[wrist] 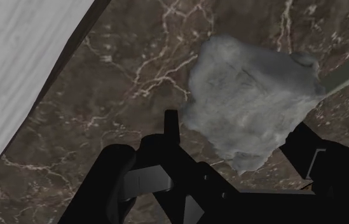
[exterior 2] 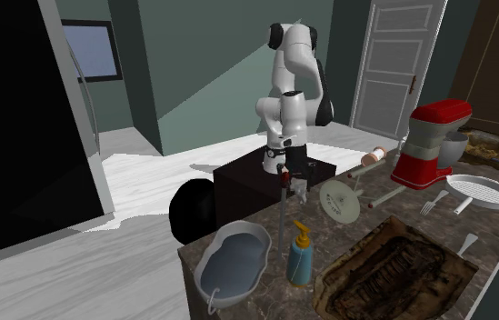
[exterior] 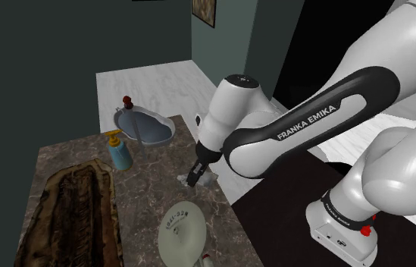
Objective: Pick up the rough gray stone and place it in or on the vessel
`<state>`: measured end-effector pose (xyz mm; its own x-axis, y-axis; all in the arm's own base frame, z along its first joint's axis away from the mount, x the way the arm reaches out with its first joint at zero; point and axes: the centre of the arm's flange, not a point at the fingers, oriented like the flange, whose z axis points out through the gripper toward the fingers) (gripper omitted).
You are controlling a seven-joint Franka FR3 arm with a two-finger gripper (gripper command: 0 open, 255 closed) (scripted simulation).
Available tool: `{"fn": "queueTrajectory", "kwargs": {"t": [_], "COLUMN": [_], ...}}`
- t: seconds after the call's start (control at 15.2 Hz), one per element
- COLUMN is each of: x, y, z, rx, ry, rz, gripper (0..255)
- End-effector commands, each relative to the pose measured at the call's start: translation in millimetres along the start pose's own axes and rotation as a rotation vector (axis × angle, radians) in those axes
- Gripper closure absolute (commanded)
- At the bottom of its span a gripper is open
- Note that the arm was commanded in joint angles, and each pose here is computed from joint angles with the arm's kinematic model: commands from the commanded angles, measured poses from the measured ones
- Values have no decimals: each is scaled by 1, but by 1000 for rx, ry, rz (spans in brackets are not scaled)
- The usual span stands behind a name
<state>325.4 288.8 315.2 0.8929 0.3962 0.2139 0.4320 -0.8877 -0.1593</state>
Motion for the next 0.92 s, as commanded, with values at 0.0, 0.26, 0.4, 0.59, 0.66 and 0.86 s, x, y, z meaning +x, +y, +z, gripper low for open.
{"fn": "queueTrajectory", "kwargs": {"t": [0.0,0.26,0.4,0.59,0.66,0.86], "x": [1,6,8,11,12,16], "y": [-2,-5,-7,-9,-10,-13], "z": [-11,-31,-41,-57,-62,-77], "rx": [0,0,0,0,0,0], "ry": [-1,-1,-1,-1,-1,-1], "rz": [0,0,0,0,0,0], "gripper": [255,255,255,255,255,255]}}
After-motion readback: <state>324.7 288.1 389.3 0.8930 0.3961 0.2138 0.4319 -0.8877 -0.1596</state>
